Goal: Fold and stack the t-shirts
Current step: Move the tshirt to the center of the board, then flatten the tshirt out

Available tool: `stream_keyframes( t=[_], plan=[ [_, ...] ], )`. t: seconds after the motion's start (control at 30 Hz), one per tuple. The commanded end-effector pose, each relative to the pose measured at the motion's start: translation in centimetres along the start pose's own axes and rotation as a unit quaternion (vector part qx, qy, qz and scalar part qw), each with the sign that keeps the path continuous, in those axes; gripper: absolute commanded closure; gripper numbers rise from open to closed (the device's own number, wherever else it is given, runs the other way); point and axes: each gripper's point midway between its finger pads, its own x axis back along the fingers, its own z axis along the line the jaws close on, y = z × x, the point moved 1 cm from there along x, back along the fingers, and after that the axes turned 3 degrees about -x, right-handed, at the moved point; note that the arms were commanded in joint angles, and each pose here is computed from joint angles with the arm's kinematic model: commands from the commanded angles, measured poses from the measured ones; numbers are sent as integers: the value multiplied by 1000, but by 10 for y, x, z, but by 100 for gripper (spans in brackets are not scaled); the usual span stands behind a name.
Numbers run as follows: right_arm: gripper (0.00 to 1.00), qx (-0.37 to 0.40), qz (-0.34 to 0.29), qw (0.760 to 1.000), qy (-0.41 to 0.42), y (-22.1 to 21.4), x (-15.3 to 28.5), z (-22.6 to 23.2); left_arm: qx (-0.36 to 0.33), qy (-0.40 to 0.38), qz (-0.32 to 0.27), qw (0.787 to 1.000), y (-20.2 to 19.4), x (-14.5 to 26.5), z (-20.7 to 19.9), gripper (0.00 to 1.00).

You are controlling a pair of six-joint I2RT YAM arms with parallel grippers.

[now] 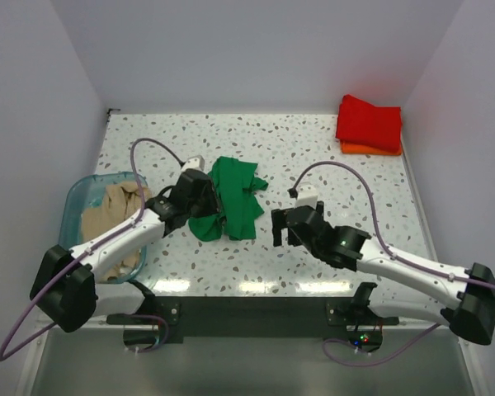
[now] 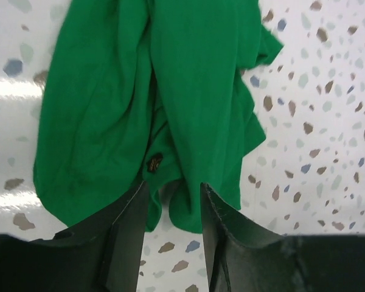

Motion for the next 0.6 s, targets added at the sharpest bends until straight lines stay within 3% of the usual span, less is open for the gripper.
stream_keyframes(
  t=[0.0,0.13,0.23,0.37,0.47,0.57],
  plan=[
    [5,-45,-17,998,31,15,-25,26,27,-58,7,998,-26,-9,-19,57],
    [11,-79,9,996,30,13,-54,20,4,-71,33,997,-58,-16,-32,54],
    [15,-112,25,992,49,11,-72,24,-2,-81,34,996,-65,-21,-40,47],
    [26,-125,58,987,87,0,-94,48,-7,-56,39,998,-70,-34,-34,48],
    [30,-124,97,983,91,-20,-111,56,-9,-37,36,999,-72,-41,-28,54],
    [30,-140,104,979,105,-31,-124,64,-12,-27,34,999,-73,-42,-24,70]
  ],
)
